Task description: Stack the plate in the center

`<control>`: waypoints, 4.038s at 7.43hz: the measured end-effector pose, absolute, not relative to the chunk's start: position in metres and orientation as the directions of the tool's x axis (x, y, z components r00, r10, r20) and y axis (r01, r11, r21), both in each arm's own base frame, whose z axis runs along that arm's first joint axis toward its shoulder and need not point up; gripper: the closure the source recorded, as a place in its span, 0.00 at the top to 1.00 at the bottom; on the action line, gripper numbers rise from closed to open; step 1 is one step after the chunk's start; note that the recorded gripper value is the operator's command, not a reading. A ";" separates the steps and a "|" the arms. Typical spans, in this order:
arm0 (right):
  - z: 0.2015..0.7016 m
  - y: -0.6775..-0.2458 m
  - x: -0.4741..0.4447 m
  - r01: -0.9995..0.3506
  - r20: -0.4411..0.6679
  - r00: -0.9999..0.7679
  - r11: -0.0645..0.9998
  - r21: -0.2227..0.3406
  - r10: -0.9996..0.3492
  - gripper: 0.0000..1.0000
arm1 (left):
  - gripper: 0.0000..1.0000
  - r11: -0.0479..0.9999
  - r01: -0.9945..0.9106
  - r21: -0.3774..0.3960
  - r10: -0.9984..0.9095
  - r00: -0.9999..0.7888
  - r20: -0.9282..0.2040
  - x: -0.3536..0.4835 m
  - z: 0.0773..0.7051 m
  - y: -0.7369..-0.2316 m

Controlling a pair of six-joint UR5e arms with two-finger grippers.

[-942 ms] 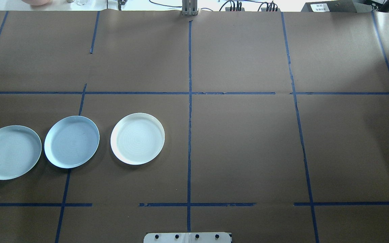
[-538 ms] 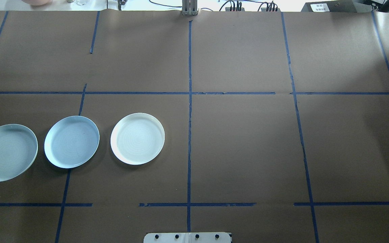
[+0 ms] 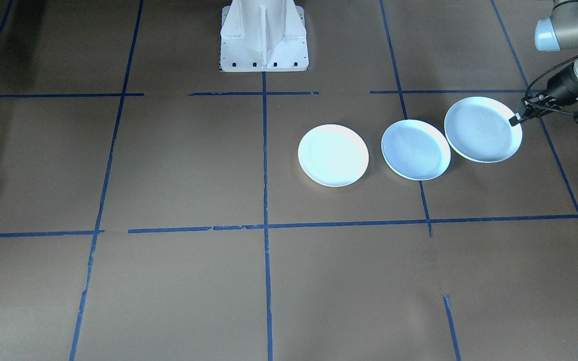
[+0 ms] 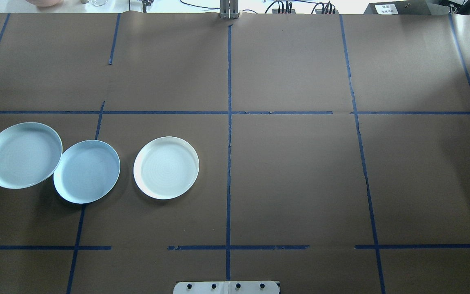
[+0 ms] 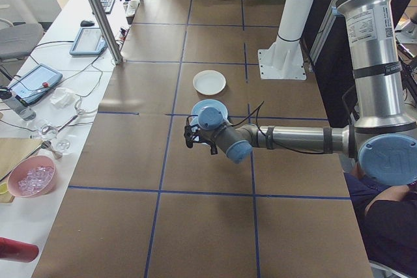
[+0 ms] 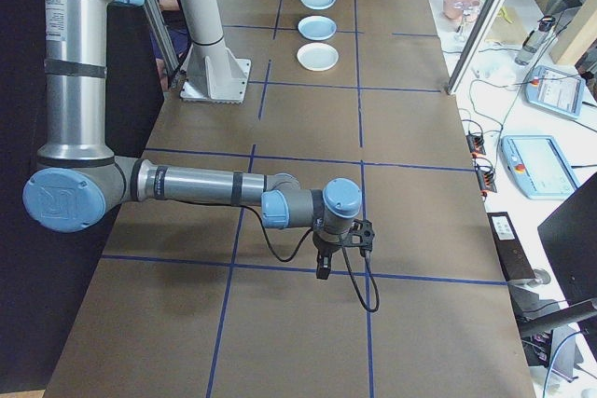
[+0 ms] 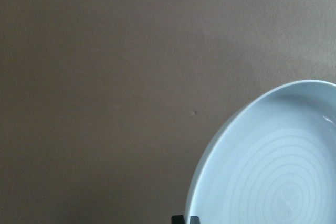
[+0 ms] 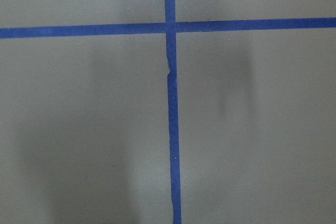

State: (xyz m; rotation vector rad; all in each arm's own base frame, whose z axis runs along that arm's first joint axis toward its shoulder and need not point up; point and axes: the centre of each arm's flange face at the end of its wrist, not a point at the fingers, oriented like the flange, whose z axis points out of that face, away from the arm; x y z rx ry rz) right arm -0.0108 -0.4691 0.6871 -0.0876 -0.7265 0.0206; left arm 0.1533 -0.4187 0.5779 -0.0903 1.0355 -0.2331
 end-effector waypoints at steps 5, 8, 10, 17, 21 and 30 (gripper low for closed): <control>0.687 -0.469 -0.011 0.012 0.662 0.747 0.996 -0.087 0.049 1.00 | 0.00 0.945 0.139 -0.297 -0.327 0.461 -0.825 0.230 0.545 -0.410; 0.687 -0.469 -0.011 0.012 0.662 0.747 0.996 -0.087 0.049 1.00 | 1.00 0.944 0.104 -0.312 -0.324 0.461 -0.826 0.252 0.540 -0.398; 0.687 -0.469 -0.011 0.012 0.662 0.748 0.996 -0.087 0.049 1.00 | 1.00 0.947 0.091 -0.308 -0.314 0.462 -0.830 0.256 0.538 -0.396; 0.687 -0.469 -0.011 0.012 0.662 0.748 0.996 -0.087 0.049 1.00 | 1.00 0.940 0.147 -0.307 -0.339 0.472 -0.814 0.299 0.392 -0.422; 0.687 -0.469 -0.011 0.012 0.662 0.747 0.996 -0.087 0.049 1.00 | 1.00 0.923 0.202 -0.327 -0.384 0.489 -0.783 0.403 0.347 -0.416; 0.687 -0.469 -0.011 0.012 0.662 0.748 0.996 -0.087 0.049 1.00 | 0.18 0.918 0.183 -0.351 -0.391 0.557 -0.733 0.475 0.374 -0.417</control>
